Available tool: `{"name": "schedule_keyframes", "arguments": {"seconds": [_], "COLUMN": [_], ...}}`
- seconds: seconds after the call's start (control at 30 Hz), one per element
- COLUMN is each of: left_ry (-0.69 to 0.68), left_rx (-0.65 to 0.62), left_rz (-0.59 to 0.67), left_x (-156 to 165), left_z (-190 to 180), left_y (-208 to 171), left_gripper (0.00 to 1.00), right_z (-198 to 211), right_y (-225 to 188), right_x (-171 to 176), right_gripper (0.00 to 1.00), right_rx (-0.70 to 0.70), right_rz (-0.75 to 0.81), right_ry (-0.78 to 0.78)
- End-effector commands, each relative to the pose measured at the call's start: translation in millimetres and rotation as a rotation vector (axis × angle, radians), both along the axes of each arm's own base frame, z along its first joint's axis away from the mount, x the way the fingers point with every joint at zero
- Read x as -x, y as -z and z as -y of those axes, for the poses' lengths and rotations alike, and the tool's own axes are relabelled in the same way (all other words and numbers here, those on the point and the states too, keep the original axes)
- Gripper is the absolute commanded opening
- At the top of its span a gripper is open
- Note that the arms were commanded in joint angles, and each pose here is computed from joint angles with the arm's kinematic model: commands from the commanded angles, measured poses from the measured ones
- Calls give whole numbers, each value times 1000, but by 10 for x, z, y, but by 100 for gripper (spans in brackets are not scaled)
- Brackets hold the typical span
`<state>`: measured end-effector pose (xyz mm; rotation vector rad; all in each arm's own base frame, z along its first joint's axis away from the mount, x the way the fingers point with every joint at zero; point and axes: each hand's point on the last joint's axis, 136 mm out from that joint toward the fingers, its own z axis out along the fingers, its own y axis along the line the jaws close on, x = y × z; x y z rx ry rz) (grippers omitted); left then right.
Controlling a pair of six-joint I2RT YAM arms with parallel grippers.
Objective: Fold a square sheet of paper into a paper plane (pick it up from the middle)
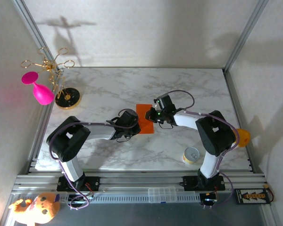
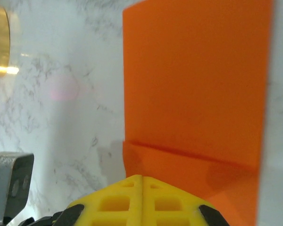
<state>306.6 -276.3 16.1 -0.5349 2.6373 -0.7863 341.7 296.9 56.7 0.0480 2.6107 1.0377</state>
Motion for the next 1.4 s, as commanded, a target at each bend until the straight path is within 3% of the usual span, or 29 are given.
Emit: {"name": "schedule_keyframes", "arguments": {"seconds": [0.0, 0.27, 0.4, 0.57, 0.83, 1.37], "left_ry": [14, 25, 72, 145, 154, 162], "left_rx": [-80, -68, -9, 71, 25, -4], "left_rz": [-93, -88, -12, 84, 8, -25], "left_x": [190, 181, 73, -87, -118, -162], "left_z": [-169, -136, 13, 252, 145, 169], "left_y": [217, 165, -123, -463, -169, 29], "left_gripper": [0, 0, 0, 8, 4, 3], "right_z": [-77, -19, 114, 174, 201, 222], "right_y": [169, 499, 698, 767, 774, 806], "right_x": [101, 234, 298, 336, 362, 398], "right_gripper": [1, 1, 0, 0, 0, 0], "right_rx": [-26, 11, 84, 112, 123, 133], "right_rz": [-74, -167, -214, -234, -246, -260], "right_ry": [-13, 12, 42, 53, 58, 60]}}
